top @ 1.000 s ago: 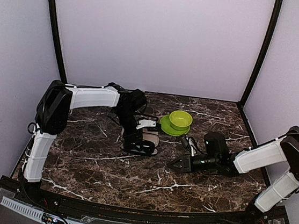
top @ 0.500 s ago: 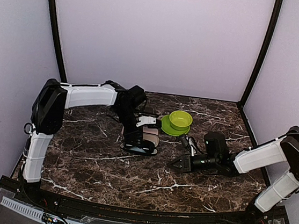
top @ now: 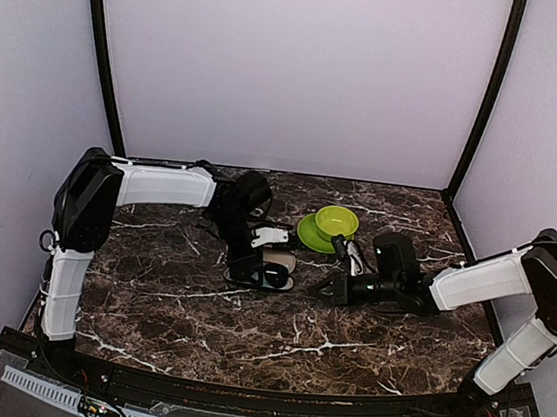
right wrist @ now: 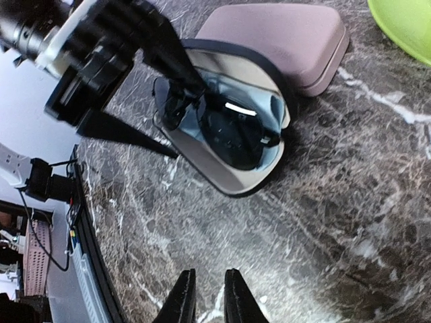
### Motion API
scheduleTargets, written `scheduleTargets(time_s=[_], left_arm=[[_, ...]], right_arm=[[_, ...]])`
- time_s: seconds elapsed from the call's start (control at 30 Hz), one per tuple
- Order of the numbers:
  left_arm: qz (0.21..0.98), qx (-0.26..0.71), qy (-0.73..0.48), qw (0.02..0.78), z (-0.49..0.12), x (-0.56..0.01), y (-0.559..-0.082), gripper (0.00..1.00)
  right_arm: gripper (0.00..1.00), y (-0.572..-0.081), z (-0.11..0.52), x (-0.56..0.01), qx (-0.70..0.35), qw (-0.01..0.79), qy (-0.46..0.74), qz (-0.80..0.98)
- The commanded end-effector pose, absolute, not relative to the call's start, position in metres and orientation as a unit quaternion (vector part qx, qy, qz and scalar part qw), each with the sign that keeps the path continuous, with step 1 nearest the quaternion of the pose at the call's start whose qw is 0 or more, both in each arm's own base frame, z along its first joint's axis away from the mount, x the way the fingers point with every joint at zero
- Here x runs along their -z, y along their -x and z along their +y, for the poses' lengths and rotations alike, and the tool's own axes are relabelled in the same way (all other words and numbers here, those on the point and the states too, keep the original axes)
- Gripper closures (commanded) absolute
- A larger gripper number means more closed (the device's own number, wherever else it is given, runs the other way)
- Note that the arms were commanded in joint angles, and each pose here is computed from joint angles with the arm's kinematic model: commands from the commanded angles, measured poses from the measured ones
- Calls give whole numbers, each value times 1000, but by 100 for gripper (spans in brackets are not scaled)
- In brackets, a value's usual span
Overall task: Organize the sunglasses
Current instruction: Place the sunglasses in the sunglasses case.
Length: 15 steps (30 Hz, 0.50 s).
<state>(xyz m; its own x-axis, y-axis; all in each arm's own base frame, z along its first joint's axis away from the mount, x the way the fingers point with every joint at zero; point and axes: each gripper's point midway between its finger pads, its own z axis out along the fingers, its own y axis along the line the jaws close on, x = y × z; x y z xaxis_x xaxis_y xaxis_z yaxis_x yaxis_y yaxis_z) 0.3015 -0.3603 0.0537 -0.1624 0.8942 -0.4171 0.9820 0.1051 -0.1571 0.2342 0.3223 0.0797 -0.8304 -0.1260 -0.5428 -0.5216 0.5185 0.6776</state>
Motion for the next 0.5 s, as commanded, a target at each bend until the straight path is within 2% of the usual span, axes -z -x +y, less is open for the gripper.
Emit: scheduleTargets(time_s=[0.0, 0.47], left_arm=[[726, 207, -640, 144, -368, -80, -294, 43], [728, 201, -633, 168, -366, -75, -286, 43]], right_arm=[[84, -261, 327, -70, -406, 245, 168, 864], [80, -276, 359, -52, -404, 233, 134, 874]])
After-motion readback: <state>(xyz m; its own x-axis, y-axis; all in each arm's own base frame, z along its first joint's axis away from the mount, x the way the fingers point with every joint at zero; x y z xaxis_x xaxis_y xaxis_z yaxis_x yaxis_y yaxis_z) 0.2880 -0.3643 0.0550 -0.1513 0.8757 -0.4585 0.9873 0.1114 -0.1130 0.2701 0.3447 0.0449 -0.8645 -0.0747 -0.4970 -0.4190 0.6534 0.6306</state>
